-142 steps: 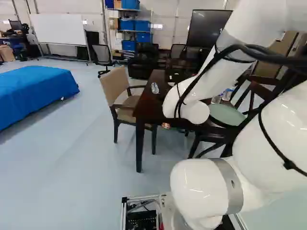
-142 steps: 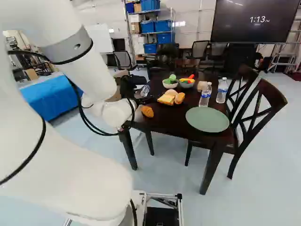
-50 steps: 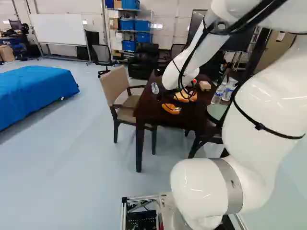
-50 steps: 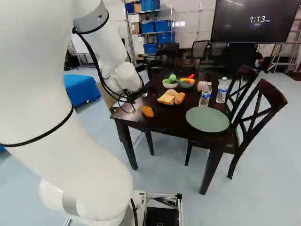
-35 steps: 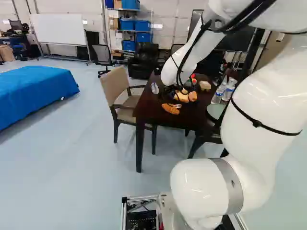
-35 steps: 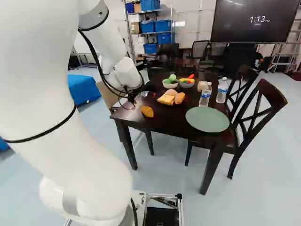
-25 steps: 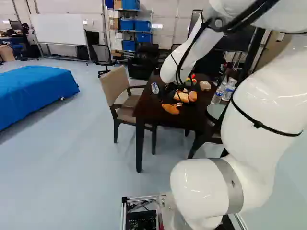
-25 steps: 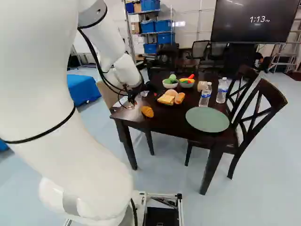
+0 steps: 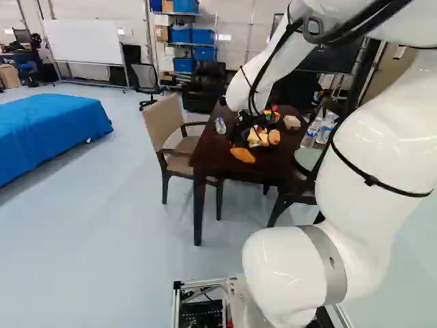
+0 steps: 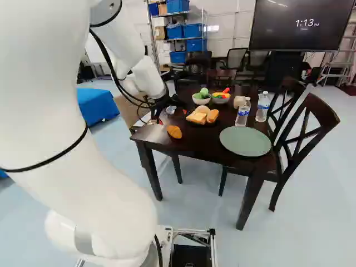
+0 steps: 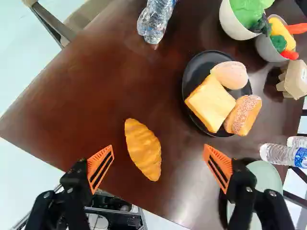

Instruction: Move the croissant to the empty plate

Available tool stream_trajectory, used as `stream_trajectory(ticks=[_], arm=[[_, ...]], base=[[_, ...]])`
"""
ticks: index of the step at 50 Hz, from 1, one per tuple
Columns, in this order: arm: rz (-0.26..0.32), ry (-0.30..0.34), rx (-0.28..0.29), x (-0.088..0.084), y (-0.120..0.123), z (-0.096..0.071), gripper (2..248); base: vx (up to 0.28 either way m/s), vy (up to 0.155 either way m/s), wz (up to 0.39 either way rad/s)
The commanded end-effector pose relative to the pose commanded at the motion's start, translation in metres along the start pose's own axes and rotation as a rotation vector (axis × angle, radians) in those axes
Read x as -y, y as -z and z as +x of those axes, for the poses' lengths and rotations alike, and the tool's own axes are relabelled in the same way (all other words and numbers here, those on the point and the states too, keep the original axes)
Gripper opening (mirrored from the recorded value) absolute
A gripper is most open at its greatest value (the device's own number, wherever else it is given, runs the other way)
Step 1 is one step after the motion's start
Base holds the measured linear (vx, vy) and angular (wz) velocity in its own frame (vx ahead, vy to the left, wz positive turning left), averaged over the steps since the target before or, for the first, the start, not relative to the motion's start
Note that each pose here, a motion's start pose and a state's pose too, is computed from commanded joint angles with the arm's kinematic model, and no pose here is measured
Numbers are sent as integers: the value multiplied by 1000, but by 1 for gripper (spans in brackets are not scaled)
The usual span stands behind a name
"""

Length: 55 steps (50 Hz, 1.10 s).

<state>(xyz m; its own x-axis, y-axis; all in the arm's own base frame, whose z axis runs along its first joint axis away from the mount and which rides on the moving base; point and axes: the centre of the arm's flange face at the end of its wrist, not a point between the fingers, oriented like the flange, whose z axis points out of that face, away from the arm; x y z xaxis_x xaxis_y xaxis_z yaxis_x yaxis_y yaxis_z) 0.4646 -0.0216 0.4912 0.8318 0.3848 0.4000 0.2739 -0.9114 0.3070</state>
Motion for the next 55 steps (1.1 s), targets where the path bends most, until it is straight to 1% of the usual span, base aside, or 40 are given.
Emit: stream_trajectory(ticks=[55], arm=[[1,-1,1,0,-1,0,247]], base=[[0,0,0]])
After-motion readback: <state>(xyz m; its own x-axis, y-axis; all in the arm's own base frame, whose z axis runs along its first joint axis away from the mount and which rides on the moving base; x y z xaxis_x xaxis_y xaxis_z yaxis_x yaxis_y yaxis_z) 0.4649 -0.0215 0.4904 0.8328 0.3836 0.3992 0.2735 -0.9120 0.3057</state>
